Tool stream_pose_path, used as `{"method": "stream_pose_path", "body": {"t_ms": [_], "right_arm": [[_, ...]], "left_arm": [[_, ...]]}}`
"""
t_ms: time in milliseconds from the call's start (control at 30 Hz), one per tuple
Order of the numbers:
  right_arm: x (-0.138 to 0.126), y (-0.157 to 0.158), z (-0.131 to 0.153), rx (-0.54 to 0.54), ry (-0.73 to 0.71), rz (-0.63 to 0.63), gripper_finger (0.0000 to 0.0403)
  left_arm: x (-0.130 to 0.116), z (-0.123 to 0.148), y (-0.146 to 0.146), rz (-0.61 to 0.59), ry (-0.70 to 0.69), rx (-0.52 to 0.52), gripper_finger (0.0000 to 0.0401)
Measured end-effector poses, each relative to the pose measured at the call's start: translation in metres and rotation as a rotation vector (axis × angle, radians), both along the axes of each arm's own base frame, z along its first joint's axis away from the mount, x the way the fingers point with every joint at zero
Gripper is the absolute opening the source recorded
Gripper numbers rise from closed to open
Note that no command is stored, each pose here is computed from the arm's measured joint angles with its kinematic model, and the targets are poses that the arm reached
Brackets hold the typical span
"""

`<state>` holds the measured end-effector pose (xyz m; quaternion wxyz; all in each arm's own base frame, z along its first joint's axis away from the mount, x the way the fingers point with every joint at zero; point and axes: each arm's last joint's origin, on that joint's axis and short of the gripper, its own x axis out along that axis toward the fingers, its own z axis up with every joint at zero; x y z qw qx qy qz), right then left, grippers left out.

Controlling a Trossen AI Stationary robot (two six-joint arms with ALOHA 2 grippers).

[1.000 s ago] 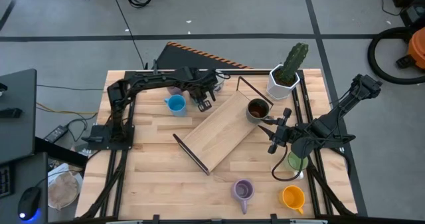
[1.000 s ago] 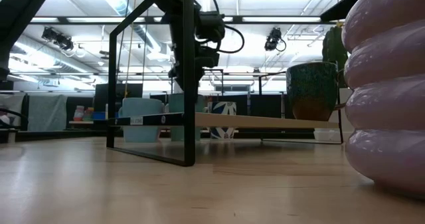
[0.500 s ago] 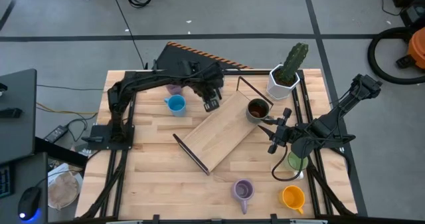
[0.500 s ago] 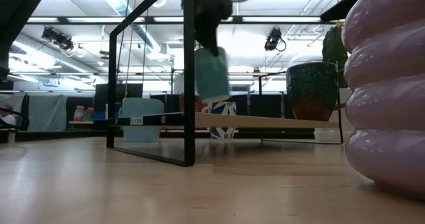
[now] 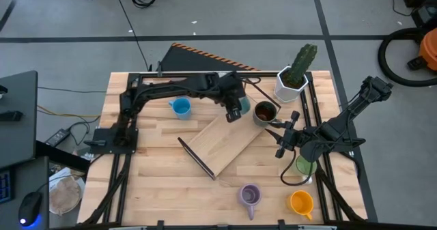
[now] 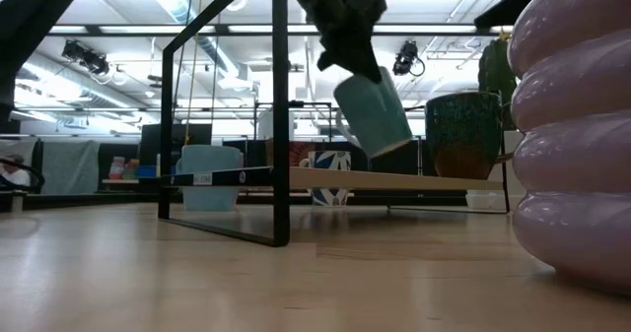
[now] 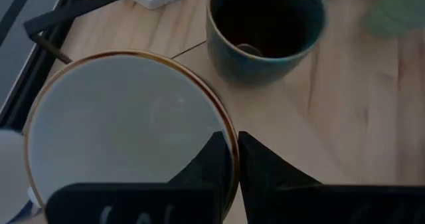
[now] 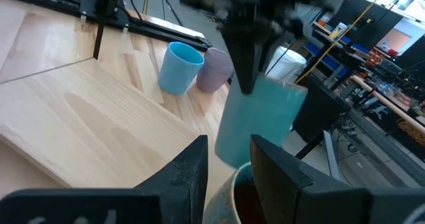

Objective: Place coffee mugs
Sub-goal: Put the green mug on the shelf

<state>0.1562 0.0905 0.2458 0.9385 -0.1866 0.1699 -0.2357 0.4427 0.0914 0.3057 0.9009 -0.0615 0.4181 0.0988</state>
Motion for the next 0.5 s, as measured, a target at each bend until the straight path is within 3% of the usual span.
{"method": "stream_pose_path", "body": {"t_ms": [500], "right_arm": [[0.000,0.000,0.000,-0.012,0.006,0.004,0.0118]], "left_arm": [[0.016,-0.022,0.005,-0.006,0.004,0.089,0.0027]]}}
